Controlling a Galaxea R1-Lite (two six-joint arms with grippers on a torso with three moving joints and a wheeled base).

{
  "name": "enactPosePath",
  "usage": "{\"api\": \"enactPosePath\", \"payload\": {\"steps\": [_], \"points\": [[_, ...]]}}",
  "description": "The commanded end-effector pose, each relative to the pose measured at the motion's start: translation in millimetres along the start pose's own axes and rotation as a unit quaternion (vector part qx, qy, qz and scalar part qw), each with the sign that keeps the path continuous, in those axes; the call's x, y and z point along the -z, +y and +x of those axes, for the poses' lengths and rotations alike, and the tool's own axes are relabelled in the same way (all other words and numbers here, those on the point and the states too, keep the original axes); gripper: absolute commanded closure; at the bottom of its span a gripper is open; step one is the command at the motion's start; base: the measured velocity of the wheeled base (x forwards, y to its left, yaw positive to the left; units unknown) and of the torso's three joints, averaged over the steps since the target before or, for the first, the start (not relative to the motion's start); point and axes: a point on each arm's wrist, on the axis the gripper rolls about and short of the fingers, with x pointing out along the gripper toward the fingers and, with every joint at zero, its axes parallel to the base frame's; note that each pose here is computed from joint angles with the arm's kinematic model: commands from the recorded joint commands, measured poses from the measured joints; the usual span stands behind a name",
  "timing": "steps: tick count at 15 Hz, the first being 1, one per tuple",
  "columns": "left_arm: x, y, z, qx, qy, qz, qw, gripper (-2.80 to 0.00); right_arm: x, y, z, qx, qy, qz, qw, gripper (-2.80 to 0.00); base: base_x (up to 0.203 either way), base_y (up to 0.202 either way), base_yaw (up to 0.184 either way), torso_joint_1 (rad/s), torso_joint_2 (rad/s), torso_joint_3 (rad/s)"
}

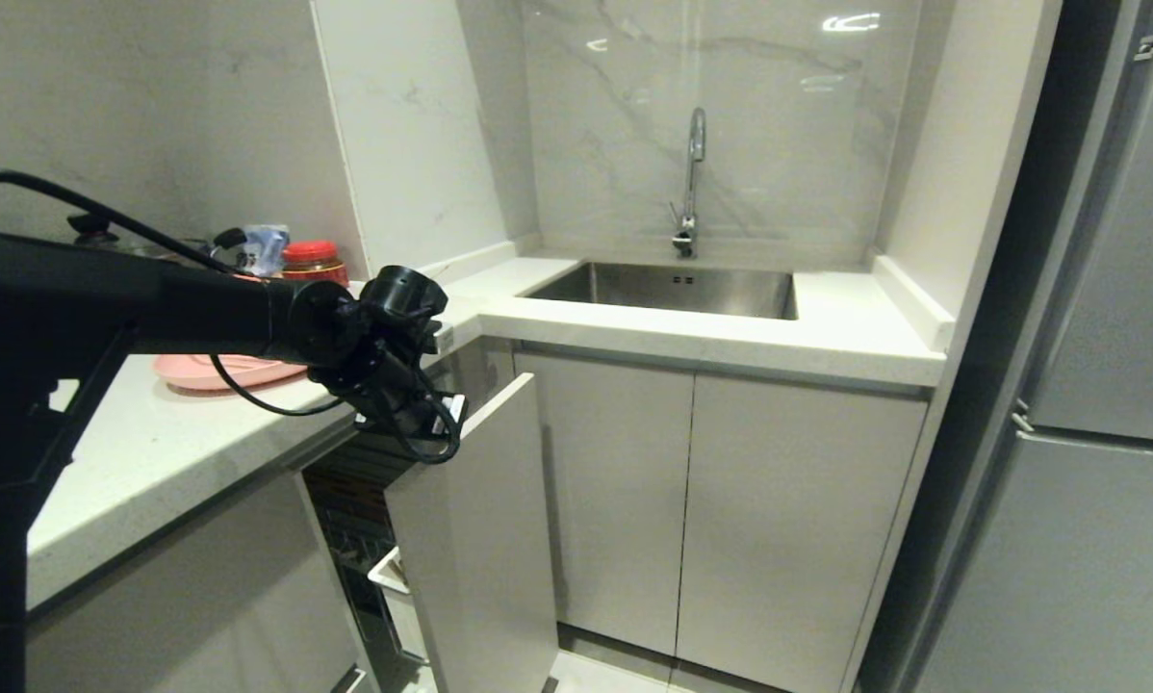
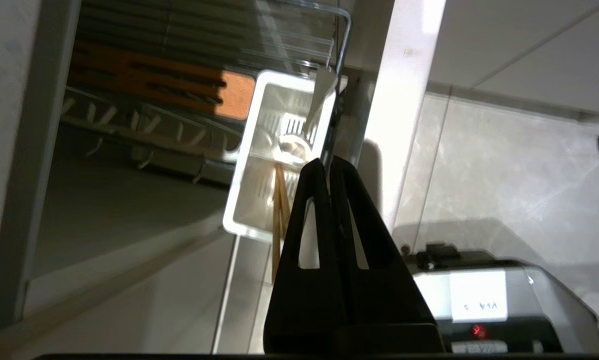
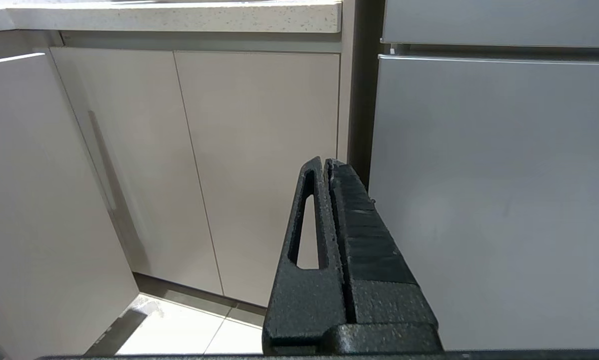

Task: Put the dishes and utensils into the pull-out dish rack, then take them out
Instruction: Open the cupboard

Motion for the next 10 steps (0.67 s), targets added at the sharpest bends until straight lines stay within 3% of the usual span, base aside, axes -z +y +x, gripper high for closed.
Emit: {"api": "enactPosePath", "payload": {"steps": [1,5,10], "points": [[0.8,-5.8,-2.4,0.024,0.004,0.006,0.9997,0.0,7.3,-0.1,1.6,0.0,0.013,0.0,1.0,0.0,0.0,0.0,0.0,0.0,0.0,0.0],[2.2,-14.1,-8.3,0.053,0.006,0.013,0.9985,0.0,7.3,-0.1,1.6,0.0,0.013,0.0,1.0,0.0,0.0,0.0,0.0,0.0,0.0,0.0],[6.5,-26.3,-11.4,0.134,0.025,0.009,0.9906,0.0,7.3,-0.1,1.6,0.0,0.013,0.0,1.0,0.0,0.0,0.0,0.0,0.0,0.0,0.0]]}}
